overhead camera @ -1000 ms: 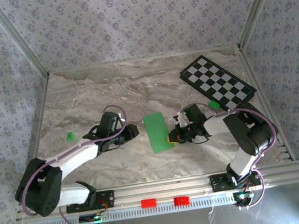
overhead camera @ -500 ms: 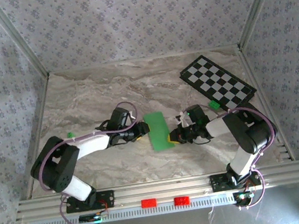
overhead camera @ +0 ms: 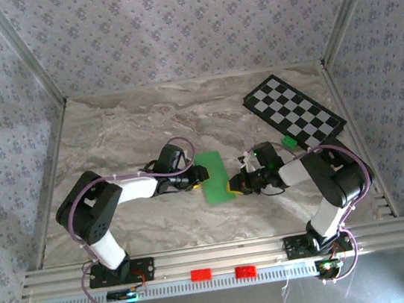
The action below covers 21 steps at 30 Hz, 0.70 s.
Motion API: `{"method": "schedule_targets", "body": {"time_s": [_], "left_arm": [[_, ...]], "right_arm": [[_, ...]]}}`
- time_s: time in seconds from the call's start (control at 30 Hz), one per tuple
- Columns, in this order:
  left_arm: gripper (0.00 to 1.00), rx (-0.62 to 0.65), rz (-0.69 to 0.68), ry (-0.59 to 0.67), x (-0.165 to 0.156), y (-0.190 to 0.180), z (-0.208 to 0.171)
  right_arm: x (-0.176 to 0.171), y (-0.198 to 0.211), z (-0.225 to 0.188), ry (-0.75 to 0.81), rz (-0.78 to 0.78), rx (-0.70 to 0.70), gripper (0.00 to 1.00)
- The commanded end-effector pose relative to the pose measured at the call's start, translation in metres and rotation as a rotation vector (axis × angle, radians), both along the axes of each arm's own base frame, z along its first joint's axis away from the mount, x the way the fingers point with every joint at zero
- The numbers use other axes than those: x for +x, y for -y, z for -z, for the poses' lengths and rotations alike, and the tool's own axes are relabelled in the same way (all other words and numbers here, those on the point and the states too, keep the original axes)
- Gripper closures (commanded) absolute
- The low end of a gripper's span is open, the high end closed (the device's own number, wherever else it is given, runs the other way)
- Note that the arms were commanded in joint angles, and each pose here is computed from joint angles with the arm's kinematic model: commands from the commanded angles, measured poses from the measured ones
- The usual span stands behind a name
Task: Fold a paper plane with a square sheet of paper (pick it up from the middle)
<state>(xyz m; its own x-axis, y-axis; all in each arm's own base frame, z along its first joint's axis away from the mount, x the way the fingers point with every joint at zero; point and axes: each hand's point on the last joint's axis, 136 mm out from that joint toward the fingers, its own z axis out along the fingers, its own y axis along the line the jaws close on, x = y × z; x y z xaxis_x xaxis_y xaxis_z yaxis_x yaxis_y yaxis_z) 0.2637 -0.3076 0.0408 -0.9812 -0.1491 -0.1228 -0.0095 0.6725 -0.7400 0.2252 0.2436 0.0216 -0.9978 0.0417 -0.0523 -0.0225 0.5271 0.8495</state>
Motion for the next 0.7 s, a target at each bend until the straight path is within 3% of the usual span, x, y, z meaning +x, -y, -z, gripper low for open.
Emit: {"method": "schedule_targets", "body": {"time_s": [0.0,0.2,0.37,0.47,0.67], "left_arm": [[0.67,-0.047,0.021,0.023,0.004,0.012,-0.012],[0.85,-0.050,0.026,0.018,0.003,0.013,-0.012],[1.00,-0.063,0.031,0.012,0.001,0.014,-0.015],[1.00,-0.089,0.054,0.003,-0.003,0.018,-0.022],[1.00,-0.092,0.062,-0.026,-0.007,0.020,-0.032]], "right_arm": [[-0.003,0.015,0.023,-0.061,0.059,-0.080,0.93],[0.003,0.007,0.009,-0.035,0.056,-0.018,0.87],[0.019,-0.003,-0.047,0.155,0.043,0.076,0.77],[0.024,0.013,-0.062,0.337,0.051,-0.092,0.66],[0.009,0.030,-0.081,0.906,-0.022,-0.432,0.55]]}}
